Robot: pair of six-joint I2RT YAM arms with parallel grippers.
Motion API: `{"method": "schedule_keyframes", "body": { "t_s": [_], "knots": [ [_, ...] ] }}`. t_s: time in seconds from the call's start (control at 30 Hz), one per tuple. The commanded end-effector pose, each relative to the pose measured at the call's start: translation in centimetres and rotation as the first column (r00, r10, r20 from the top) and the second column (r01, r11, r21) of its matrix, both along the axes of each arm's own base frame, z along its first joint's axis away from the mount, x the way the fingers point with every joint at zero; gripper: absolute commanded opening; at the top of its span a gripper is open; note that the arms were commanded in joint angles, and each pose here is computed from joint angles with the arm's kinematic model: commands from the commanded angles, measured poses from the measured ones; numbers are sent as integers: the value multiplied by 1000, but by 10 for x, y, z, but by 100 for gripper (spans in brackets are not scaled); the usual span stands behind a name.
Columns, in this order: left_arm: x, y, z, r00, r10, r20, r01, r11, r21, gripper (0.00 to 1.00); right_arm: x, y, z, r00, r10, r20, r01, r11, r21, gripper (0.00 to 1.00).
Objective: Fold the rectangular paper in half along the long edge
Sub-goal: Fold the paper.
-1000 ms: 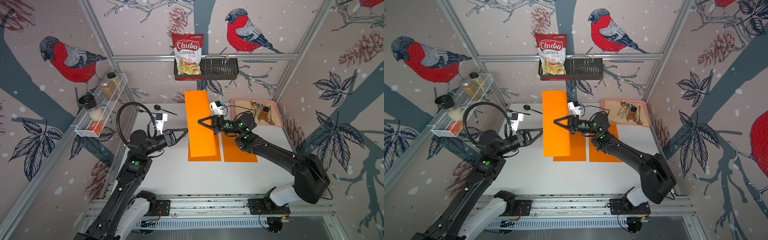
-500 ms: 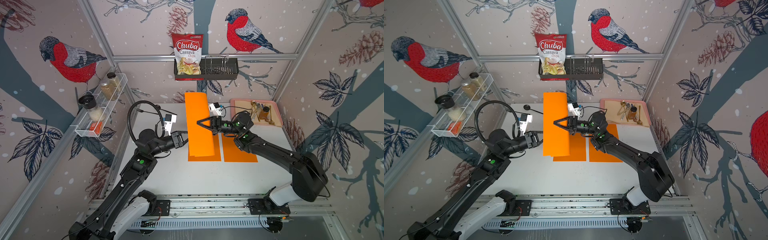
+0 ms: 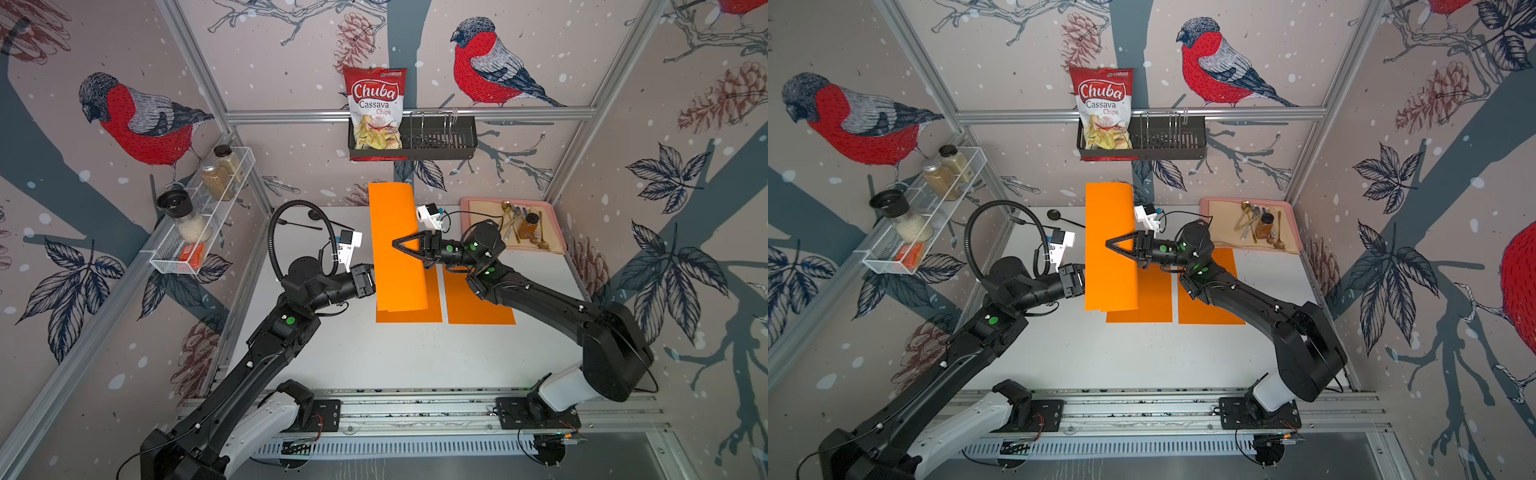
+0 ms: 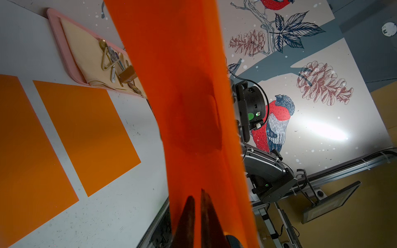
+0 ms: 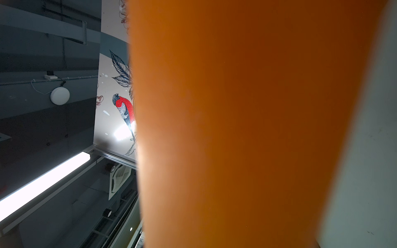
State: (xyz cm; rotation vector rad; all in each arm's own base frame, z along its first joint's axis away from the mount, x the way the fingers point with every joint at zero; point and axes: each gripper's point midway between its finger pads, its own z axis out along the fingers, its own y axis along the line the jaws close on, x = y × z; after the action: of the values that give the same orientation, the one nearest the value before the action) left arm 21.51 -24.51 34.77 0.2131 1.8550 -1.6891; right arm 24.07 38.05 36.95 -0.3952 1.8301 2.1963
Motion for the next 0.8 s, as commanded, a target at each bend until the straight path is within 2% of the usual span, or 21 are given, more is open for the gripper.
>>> {"method": "schedule_keyframes", "body": {
  "t_s": [0.0, 0.43, 0.6, 0.63, 0.67, 0.7, 0.77],
  "knots": [
    [-1, -2, 3, 1000, -2, 30, 2, 1000, -3, 0, 2, 1, 3, 999, -8, 31, 7, 1000, 16, 37],
    [0, 6, 7, 997, 47, 63, -51, 997, 60, 0, 7, -12, 8, 998, -35, 47, 34, 999, 14, 39],
    [5, 7, -2, 996, 68, 52, -74, 990, 119, 0, 7, -14, 13, 998, -36, 51, 35, 999, 24, 39],
    [6, 7, -5, 996, 73, 50, -79, 988, 132, 2, 7, -14, 14, 998, -34, 50, 33, 999, 24, 39],
    [7, 8, -6, 996, 76, 50, -83, 986, 145, 13, 7, -14, 15, 998, -32, 51, 31, 999, 25, 39],
    [7, 8, -8, 996, 78, 51, -85, 985, 153, 18, 7, -15, 16, 998, -34, 51, 33, 999, 24, 39],
    [7, 9, -6, 995, 82, 58, -90, 983, 161, 23, 6, -15, 18, 998, -34, 50, 33, 999, 24, 39]
  ]
}}
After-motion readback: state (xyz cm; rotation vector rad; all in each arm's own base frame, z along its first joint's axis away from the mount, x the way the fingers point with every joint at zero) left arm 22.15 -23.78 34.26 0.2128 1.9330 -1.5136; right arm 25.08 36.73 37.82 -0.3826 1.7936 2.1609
